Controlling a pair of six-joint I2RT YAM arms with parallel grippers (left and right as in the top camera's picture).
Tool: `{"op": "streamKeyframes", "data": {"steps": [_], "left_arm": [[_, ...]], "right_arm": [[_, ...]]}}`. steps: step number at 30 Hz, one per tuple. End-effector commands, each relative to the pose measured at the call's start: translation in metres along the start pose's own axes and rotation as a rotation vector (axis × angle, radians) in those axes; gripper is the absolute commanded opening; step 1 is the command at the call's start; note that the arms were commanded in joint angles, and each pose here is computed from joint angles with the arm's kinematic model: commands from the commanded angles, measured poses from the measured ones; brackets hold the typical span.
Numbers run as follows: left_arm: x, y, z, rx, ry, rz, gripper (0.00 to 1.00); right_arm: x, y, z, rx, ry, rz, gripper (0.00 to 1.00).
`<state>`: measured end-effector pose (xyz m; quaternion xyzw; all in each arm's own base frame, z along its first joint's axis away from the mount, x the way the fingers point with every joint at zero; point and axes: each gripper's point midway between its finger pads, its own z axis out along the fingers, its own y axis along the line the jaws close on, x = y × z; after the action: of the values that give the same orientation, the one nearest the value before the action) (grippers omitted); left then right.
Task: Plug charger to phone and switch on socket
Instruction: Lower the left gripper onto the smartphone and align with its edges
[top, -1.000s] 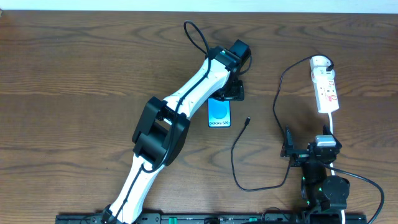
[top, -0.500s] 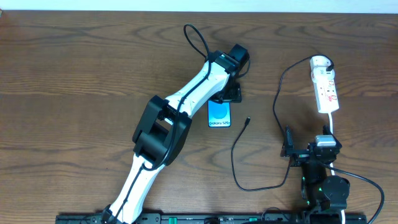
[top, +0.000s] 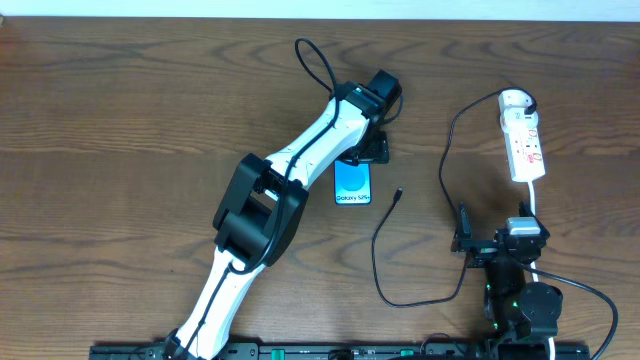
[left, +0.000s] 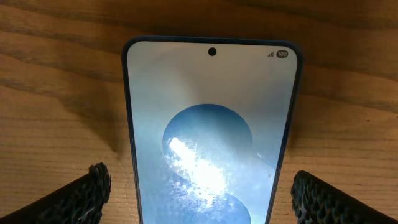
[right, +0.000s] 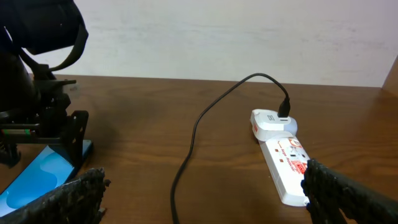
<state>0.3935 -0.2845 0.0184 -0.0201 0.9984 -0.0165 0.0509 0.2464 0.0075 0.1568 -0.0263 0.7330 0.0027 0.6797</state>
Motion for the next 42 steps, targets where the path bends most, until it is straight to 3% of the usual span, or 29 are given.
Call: {"op": "streamKeyframes", "data": {"steps": [1, 15, 42], "left_arm": [[0.001, 0.008, 0.012, -0.039, 0.009, -0.018, 0.95], [0.013, 0.011, 0.043, -0.067, 0.074, -0.015, 0.94], [0.026, 0.002, 0.042, -0.007, 0.145, -0.015, 0.98]], "right_arm": [[0.001, 0.001, 0.000, -0.003, 0.003, -0.005, 0.99], [0.001, 0.001, 0.000, -0.003, 0.003, -0.005, 0.99], [0.001, 0.001, 0.000, -0.003, 0.003, -0.005, 0.99]]}}
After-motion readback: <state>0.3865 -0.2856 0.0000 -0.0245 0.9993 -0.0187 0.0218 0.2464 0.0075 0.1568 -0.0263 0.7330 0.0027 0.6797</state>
